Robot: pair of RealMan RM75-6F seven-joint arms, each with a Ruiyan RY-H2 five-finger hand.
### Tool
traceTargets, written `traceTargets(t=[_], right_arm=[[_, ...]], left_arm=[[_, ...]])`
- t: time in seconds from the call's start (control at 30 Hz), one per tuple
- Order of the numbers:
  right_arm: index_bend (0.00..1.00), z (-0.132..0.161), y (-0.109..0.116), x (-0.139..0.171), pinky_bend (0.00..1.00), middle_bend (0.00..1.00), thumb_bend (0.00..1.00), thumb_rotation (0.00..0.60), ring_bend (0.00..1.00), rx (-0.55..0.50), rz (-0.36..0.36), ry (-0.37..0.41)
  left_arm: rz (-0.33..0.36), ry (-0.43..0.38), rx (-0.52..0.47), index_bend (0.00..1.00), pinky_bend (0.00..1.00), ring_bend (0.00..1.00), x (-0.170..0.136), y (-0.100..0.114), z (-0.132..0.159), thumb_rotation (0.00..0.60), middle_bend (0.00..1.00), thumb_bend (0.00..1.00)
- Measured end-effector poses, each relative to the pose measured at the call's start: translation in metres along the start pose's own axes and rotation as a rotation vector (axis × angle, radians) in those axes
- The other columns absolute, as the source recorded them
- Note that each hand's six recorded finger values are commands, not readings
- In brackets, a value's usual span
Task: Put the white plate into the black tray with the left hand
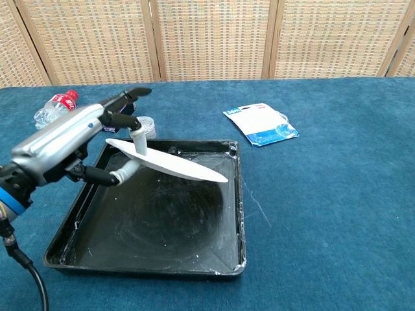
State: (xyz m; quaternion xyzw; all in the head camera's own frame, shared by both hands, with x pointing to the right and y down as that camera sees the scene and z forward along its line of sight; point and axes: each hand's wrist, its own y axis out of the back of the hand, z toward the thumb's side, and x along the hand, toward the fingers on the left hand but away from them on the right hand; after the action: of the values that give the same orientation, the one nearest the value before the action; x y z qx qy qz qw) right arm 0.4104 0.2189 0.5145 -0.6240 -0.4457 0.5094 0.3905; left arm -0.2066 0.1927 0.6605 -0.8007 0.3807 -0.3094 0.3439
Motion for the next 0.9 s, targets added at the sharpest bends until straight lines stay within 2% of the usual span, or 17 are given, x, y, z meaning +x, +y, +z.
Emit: traceTargets(t=[0.03,0.07,0.1,0.17,0.2,0.23,0.43,0.57,0.67,0.77,0.9], right_arm=[[0.00,0.000,0.000,0.000,0.00,0.00,0.00,0.600,0.00,-0.001,0.000,-0.001],[0.00,0.000,0.000,0.000,0.00,0.00,0.00,0.600,0.00,-0.001,0.000,-0.002],[0.00,-0.001,0.000,0.000,0.00,0.00,0.00,0.600,0.00,-0.001,0.000,-0.002],[0.00,-0.001,0.000,0.000,0.00,0.00,0.00,0.600,0.00,-0.002,0.001,-0.002],[0.00,-0.001,0.000,0.000,0.00,0.00,0.00,0.600,0.00,-0.001,0.001,-0.002],[0.00,-0.001,0.000,0.000,0.00,0.00,0.00,0.600,0.00,-0.002,0.001,-0.001],[0.00,0.000,0.000,0.000,0.00,0.00,0.00,0.600,0.00,0.000,0.003,0.000],[0.00,0.001,-0.001,0.000,0.00,0.00,0.00,0.600,0.00,0.002,0.004,0.002],[0.00,0.002,-0.001,0.001,0.00,0.00,0.00,0.600,0.00,0.003,0.005,0.004],[0.00,0.003,-0.002,0.001,0.00,0.00,0.00,0.600,0.00,0.006,0.006,0.006],[0.00,0.004,-0.001,0.002,0.00,0.00,0.00,0.600,0.00,0.006,0.003,0.008]], left_arm=[[-0.011,0.000,0.002,0.63,0.00,0.00,0.000,-0.002,0.000,0.600,0.00,0.44],[-0.022,0.001,0.005,0.55,0.00,0.00,-0.001,-0.004,0.000,0.600,0.00,0.35],[-0.037,0.004,0.011,0.41,0.00,0.00,-0.001,-0.007,-0.001,0.600,0.00,0.21],[-0.061,0.008,0.026,0.14,0.00,0.00,-0.003,-0.009,-0.003,0.600,0.00,0.03],[-0.082,0.013,0.032,0.04,0.00,0.00,-0.004,-0.011,-0.004,0.600,0.00,0.00],[-0.097,0.016,0.033,0.01,0.00,0.00,-0.004,-0.012,-0.004,0.600,0.00,0.00],[-0.171,0.029,0.019,0.00,0.00,0.00,-0.010,-0.008,-0.007,0.600,0.00,0.00],[-0.187,0.037,0.011,0.00,0.00,0.00,-0.013,0.001,-0.008,0.600,0.00,0.00],[-0.202,0.049,0.032,0.00,0.00,0.00,-0.018,0.015,-0.015,0.600,0.00,0.00],[-0.247,0.070,0.071,0.00,0.00,0.00,-0.026,0.033,-0.025,0.600,0.00,0.00],[-0.305,0.122,0.125,0.00,0.00,0.00,-0.038,0.066,-0.042,0.600,0.00,0.00]])
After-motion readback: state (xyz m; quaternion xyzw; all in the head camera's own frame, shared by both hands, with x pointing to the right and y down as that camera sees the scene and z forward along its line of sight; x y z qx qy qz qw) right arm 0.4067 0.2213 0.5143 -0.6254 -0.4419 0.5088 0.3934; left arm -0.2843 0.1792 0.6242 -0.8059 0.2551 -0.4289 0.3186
